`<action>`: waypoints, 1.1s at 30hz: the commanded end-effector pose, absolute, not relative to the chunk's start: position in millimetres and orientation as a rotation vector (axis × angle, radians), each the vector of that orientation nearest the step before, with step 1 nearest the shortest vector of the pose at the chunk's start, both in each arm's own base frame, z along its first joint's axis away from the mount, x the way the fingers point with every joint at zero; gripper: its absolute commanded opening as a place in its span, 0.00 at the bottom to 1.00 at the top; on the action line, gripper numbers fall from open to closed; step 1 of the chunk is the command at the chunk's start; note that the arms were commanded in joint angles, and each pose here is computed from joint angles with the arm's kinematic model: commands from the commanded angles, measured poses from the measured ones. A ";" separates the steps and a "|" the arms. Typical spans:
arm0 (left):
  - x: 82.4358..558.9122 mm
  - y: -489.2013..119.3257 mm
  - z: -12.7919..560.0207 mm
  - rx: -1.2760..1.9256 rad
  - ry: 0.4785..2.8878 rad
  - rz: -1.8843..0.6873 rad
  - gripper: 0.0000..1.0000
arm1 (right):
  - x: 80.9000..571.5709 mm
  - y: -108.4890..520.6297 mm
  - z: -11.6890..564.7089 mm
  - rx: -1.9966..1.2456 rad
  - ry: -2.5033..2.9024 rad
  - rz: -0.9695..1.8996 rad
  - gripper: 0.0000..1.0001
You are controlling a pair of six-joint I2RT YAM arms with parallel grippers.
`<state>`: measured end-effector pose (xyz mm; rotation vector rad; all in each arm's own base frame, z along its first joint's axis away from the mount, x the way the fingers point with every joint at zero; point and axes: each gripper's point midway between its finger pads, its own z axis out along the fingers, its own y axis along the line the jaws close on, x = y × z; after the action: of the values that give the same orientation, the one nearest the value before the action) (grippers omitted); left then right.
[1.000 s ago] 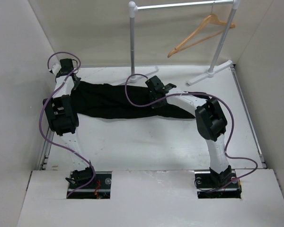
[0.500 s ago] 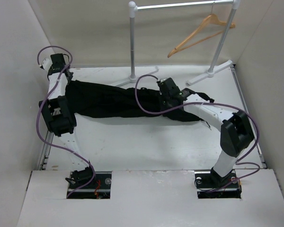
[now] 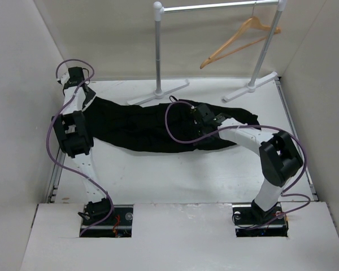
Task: Place the trousers on the hanger
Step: Fold the trousers at the center of the board.
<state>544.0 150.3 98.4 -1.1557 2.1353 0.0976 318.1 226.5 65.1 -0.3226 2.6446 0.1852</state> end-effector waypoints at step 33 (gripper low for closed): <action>456.0 160.1 88.7 -1.572 1.806 -0.310 0.50 | 291.7 241.3 116.8 -0.041 2.529 0.552 0.70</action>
<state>447.8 156.8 87.2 -1.5522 1.8169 -0.3203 283.6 230.3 94.4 -0.0633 2.6139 0.4623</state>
